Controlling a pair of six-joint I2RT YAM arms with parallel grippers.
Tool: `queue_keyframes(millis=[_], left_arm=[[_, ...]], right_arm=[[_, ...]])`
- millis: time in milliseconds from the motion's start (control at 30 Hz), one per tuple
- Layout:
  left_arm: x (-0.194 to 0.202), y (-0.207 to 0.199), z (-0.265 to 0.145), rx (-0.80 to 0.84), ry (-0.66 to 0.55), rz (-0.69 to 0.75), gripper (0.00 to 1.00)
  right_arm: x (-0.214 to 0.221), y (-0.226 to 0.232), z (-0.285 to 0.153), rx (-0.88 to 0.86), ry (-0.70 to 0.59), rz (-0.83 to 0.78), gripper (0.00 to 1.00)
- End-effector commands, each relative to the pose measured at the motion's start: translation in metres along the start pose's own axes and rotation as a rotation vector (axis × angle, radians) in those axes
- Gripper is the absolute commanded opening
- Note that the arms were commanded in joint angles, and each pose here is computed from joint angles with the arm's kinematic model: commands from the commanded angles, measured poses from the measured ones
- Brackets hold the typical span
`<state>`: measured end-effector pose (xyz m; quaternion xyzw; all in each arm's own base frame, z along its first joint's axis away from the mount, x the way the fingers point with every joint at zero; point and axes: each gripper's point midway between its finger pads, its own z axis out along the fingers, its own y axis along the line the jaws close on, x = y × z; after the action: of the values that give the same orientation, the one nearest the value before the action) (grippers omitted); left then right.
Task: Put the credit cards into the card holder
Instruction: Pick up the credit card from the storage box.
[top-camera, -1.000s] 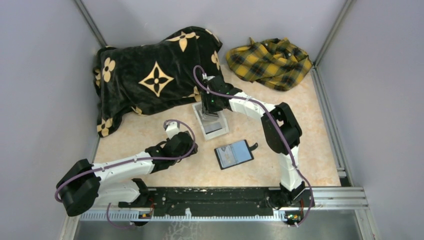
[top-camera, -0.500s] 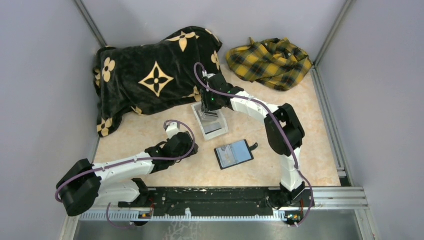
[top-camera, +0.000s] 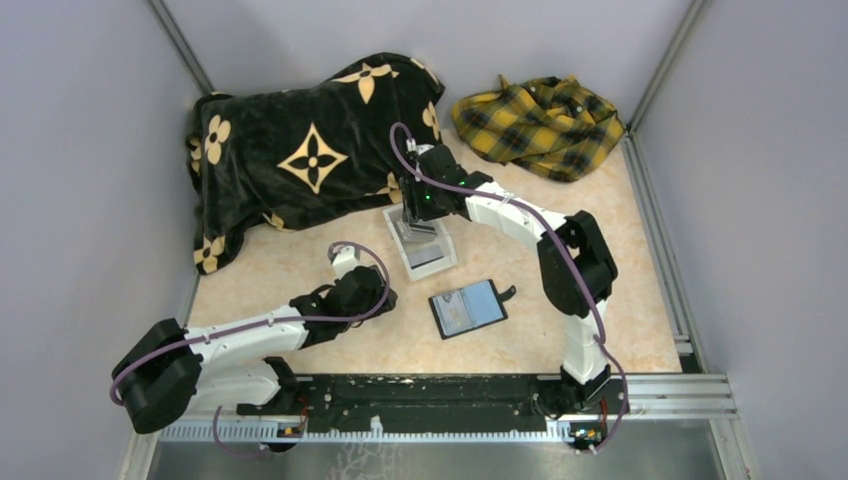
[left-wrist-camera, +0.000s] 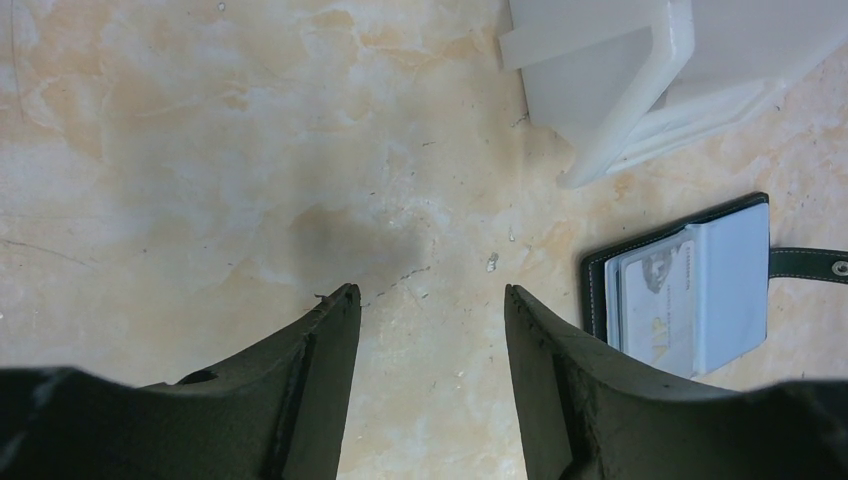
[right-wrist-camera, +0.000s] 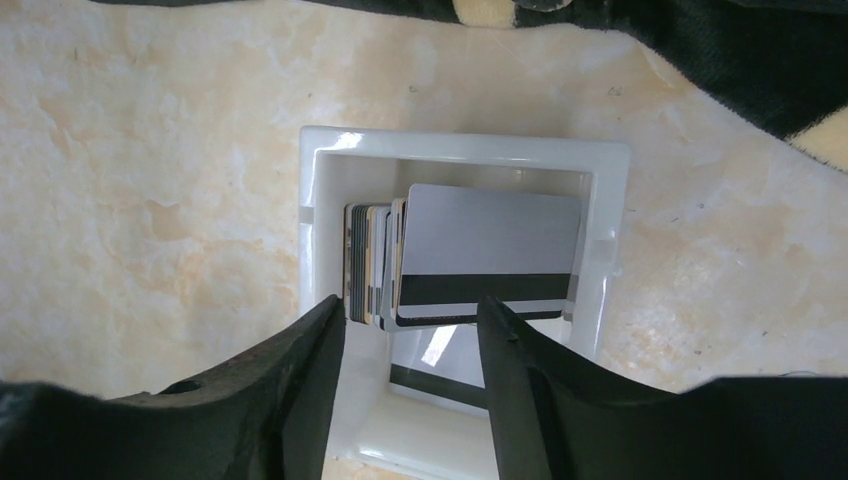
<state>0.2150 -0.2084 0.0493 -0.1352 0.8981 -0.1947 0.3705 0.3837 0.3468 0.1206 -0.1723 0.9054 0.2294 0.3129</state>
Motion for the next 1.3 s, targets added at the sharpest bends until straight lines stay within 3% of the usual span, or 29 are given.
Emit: queue_keyframes(millis=[0,400,533,667,933,1267], left_arm=[[0.0,0.0,-0.002,0.017,-0.003,-0.02,0.61],[-0.013,-0.002,0.014,-0.025,-0.044,0.016,0.61],[-0.022,-0.002,0.029,-0.046,-0.053,0.033,0.51],[-0.039,-0.008,0.044,-0.012,-0.084,0.038,0.48],[-0.07,-0.023,0.066,0.107,-0.159,-0.014,0.48],[-0.07,-0.035,0.09,0.15,-0.117,-0.026,0.47]], right_arm=[[-0.014,0.01,-0.009,-0.011,-0.039,-0.029,0.54],[-0.007,0.004,0.015,-0.008,0.0,-0.028,0.58],[-0.004,0.005,0.018,-0.014,0.011,-0.026,0.58],[-0.001,0.003,0.021,-0.014,0.017,-0.025,0.57],[0.005,0.006,0.022,-0.037,0.028,-0.018,0.46],[0.004,0.021,0.014,-0.065,0.021,-0.026,0.34]])
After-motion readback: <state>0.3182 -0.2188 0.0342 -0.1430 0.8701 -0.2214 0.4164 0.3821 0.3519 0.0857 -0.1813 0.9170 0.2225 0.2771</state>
